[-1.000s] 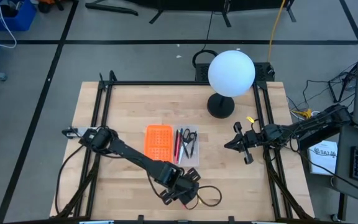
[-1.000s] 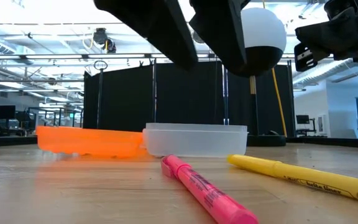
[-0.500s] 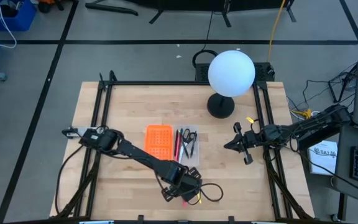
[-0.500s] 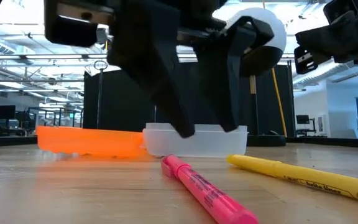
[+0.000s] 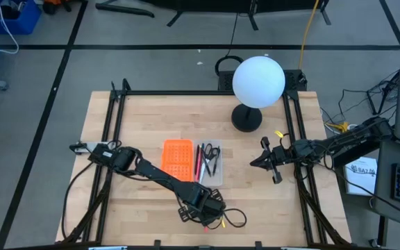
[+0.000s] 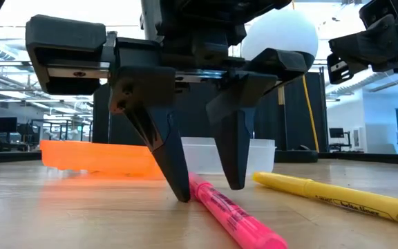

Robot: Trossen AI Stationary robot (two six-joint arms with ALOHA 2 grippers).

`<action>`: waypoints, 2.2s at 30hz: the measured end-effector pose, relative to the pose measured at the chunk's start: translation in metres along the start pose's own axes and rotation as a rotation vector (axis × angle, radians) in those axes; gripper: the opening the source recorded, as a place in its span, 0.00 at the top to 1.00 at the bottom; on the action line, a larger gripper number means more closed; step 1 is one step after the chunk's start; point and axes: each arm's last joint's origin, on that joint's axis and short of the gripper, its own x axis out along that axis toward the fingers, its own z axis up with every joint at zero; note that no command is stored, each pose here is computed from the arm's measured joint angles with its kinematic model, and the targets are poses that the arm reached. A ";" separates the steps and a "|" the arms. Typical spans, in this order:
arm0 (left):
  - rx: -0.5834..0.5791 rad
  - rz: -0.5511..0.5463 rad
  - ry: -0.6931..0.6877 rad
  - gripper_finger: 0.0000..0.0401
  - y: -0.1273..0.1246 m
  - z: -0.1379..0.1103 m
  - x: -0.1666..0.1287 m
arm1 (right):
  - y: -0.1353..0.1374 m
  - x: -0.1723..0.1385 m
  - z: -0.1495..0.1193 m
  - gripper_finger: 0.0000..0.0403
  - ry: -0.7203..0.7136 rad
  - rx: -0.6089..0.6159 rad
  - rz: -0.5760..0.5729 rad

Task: Pick & place school supplies into a supply box
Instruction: Put the pink pen into the orange supply box

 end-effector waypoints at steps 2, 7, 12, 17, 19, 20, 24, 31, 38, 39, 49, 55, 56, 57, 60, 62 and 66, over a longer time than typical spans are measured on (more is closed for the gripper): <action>-0.002 -0.003 0.002 0.54 0.000 0.000 0.002 | 0.000 0.000 0.000 1.00 0.004 0.000 0.000; 0.016 -0.014 -0.007 0.54 0.000 0.000 0.002 | 0.000 0.000 0.000 1.00 0.003 -0.007 -0.002; 0.060 -0.027 -0.013 0.58 -0.002 0.001 0.003 | 0.000 0.000 0.000 1.00 0.003 -0.007 -0.003; 0.069 -0.041 -0.014 0.76 -0.003 0.000 0.004 | 0.000 0.000 0.000 1.00 0.003 -0.007 -0.002; 0.070 -0.046 -0.012 0.83 -0.004 0.000 0.004 | 0.000 0.000 0.000 1.00 0.003 -0.007 -0.002; 0.071 -0.046 -0.011 0.86 -0.004 0.001 0.004 | 0.000 0.000 0.000 1.00 0.003 -0.007 -0.002; 0.077 -0.036 -0.027 0.91 -0.006 0.004 0.004 | 0.000 0.000 0.000 1.00 0.003 -0.007 -0.002; 0.144 0.024 0.035 0.89 -0.014 0.010 0.000 | 0.000 0.000 0.000 1.00 0.003 -0.007 -0.003; 0.152 0.147 0.101 0.91 -0.018 0.014 -0.039 | 0.000 0.000 -0.001 1.00 0.008 -0.015 -0.003; 0.145 0.168 0.098 0.91 -0.018 0.014 -0.048 | 0.000 0.000 -0.001 1.00 0.010 -0.023 -0.004; 0.163 0.249 0.182 0.90 -0.025 0.006 -0.100 | 0.000 0.001 -0.002 1.00 0.019 -0.034 -0.002; 0.235 0.232 0.365 0.91 -0.024 -0.013 -0.108 | 0.000 0.001 0.001 1.00 -0.008 -0.063 0.000; 0.250 0.216 0.394 0.91 -0.022 -0.017 -0.108 | 0.000 0.001 0.001 1.00 -0.010 -0.063 0.000; 0.264 0.199 0.418 0.91 -0.020 -0.022 -0.108 | 0.000 0.001 0.001 1.00 -0.011 -0.062 0.000; 0.301 0.179 0.471 0.90 -0.010 -0.034 -0.110 | 0.000 0.001 0.001 1.00 -0.014 -0.053 0.001; 0.329 0.173 0.507 0.91 -0.002 -0.043 -0.112 | 0.000 0.001 0.002 1.00 -0.019 -0.053 0.001; 0.375 0.143 0.527 0.91 0.014 -0.059 -0.114 | 0.000 0.001 0.003 1.00 -0.029 -0.059 0.001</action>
